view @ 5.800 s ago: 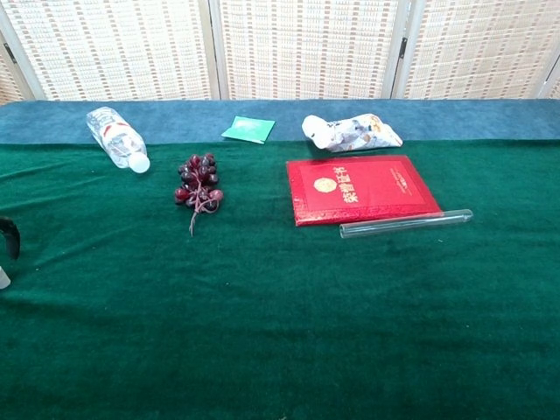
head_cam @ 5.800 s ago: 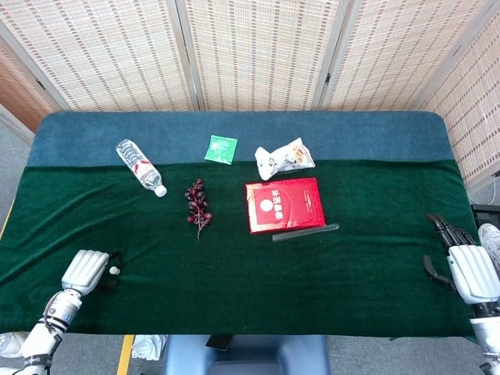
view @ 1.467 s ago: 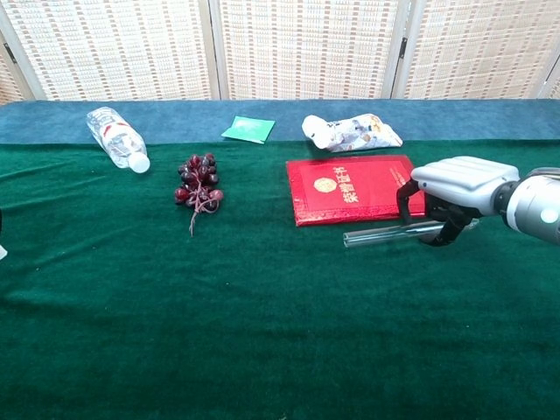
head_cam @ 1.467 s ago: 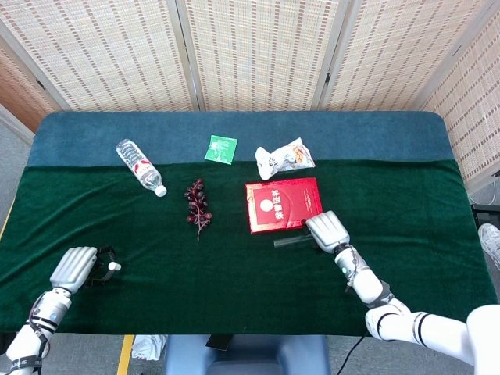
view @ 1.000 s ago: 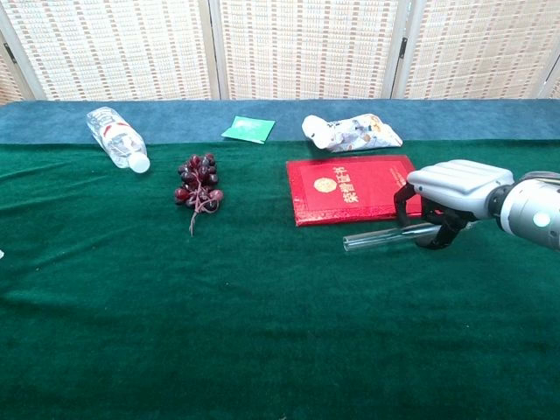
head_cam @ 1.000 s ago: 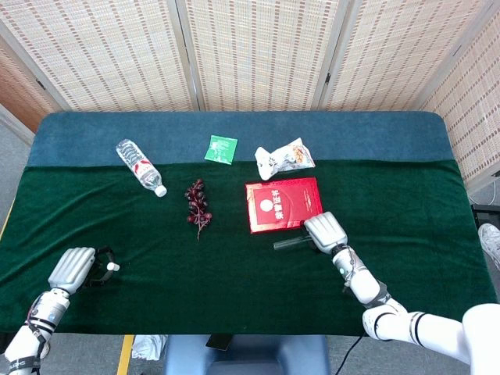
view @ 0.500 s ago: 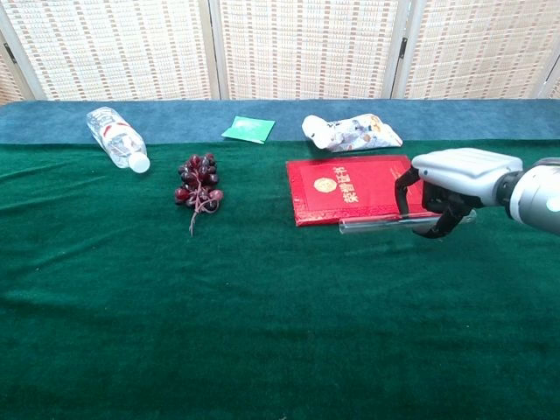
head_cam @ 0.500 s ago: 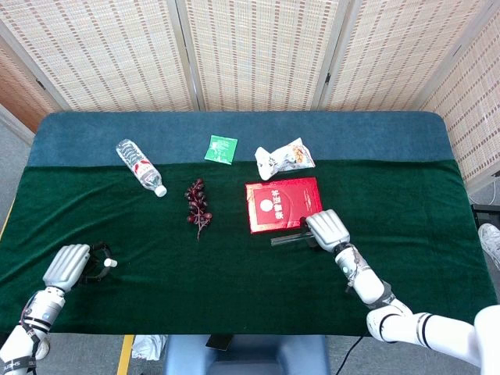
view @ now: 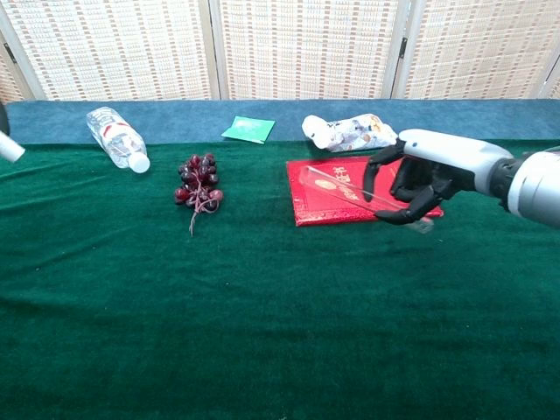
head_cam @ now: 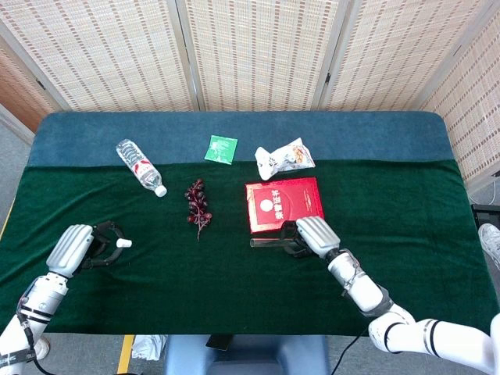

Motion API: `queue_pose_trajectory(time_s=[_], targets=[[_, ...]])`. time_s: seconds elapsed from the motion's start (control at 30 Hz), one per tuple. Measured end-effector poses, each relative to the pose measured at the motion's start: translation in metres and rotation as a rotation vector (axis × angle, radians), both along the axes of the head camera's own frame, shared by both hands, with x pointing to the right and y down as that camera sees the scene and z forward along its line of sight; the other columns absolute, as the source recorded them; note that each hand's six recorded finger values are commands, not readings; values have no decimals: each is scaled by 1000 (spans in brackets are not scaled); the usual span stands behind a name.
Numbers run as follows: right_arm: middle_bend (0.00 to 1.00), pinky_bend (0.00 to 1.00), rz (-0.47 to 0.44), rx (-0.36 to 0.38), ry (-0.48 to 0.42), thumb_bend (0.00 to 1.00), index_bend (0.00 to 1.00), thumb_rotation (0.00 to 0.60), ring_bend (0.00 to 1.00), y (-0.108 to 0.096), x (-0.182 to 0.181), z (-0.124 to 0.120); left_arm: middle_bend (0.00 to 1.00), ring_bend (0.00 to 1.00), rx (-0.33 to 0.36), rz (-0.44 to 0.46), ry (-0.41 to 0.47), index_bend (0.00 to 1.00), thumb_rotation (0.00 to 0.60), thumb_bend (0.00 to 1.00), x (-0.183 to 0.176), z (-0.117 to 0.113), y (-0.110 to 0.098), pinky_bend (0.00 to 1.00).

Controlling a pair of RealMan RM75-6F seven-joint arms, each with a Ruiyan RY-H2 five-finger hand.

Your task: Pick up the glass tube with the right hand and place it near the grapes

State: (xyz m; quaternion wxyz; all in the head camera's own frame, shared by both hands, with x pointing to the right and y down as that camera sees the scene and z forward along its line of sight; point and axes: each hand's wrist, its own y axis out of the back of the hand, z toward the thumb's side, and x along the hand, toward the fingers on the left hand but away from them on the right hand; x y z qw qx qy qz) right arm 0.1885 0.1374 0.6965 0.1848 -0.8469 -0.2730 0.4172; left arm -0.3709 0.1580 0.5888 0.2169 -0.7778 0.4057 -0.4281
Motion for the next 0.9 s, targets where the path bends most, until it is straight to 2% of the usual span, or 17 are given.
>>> queue_pose_trajectory(time_s=[0.3, 0.53, 0.9], targets=[[1000, 999, 8, -71, -170, 636, 818, 600, 1000, 12, -54, -12, 1000, 886, 48, 94, 106, 587, 600, 518, 50, -19, -20, 802], [1000, 999, 34, -114, -235, 636, 818, 600, 1000, 17, -75, -17, 1000, 886, 59, 165, 143, 589, 600, 519, 84, -19, -24, 802], [1000, 999, 53, -125, -285, 636, 822, 600, 1000, 16, -97, -21, 1000, 886, 106, 212, 164, 593, 600, 519, 103, -24, -18, 802]])
